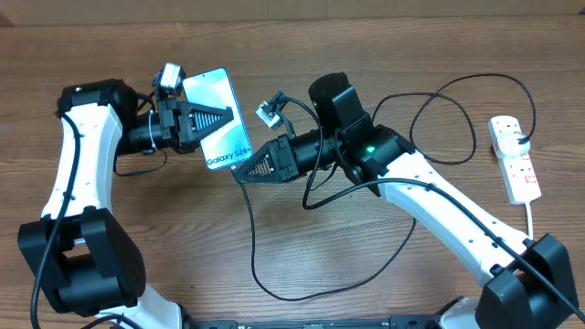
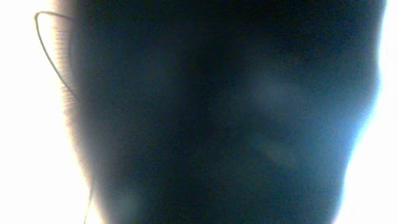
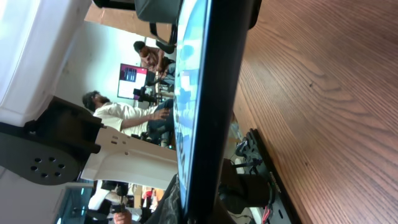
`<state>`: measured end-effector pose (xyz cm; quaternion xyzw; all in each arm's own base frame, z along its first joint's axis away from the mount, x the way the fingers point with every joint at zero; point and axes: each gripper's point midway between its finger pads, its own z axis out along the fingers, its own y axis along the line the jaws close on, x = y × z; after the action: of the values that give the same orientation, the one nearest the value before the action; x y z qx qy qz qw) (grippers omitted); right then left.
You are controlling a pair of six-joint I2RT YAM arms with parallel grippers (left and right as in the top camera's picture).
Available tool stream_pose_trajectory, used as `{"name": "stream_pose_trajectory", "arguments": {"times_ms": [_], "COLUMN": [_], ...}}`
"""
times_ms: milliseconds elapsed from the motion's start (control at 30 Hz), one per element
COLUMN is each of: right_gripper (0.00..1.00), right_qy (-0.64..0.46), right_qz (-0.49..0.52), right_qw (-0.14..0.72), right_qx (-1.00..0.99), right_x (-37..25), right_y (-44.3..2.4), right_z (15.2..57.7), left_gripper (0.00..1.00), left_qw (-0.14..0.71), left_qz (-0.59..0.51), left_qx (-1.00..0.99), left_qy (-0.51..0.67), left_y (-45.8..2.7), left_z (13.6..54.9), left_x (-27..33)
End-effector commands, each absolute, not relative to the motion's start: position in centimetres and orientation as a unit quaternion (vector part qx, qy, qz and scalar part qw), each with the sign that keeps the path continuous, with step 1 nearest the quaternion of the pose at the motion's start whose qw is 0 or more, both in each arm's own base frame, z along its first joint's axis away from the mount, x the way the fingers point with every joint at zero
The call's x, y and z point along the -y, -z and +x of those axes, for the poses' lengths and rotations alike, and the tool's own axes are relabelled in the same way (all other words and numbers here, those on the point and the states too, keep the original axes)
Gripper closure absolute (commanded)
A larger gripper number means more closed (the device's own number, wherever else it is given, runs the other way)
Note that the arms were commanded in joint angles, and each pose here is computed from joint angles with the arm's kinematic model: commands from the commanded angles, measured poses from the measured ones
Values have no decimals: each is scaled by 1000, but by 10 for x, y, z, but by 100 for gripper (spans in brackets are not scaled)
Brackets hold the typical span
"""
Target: Plug charger to phone and switch on socket
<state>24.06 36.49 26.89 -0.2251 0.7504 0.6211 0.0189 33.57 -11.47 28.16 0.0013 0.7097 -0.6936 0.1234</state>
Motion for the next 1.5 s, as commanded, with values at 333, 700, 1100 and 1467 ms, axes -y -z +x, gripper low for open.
{"name": "stream_pose_trajectory", "arguments": {"times_ms": [333, 700, 1100, 1467], "right_gripper": [96, 96, 96, 96], "right_qy": [-629, -620, -620, -612], "right_qz": [-241, -232, -225, -207], "right_qw": [22, 37, 44, 53], "right_qx": [-739, -749, -750, -762], "right_x": [-362, -363, -365, -365], "right_y": [-278, -275, -277, -274], "right_z": [238, 245, 249, 256], "left_gripper": [96, 96, 96, 96], "left_qw": [114, 102, 107, 108], "left_qz": [-8, -19, -13, -13], "left_qx": [-704, -704, -704, -704], "left_qy": [701, 703, 702, 702], "left_y": [-289, -288, -288, -288], "left_z": [340, 340, 340, 340], "left_x": [116, 116, 116, 116]}}
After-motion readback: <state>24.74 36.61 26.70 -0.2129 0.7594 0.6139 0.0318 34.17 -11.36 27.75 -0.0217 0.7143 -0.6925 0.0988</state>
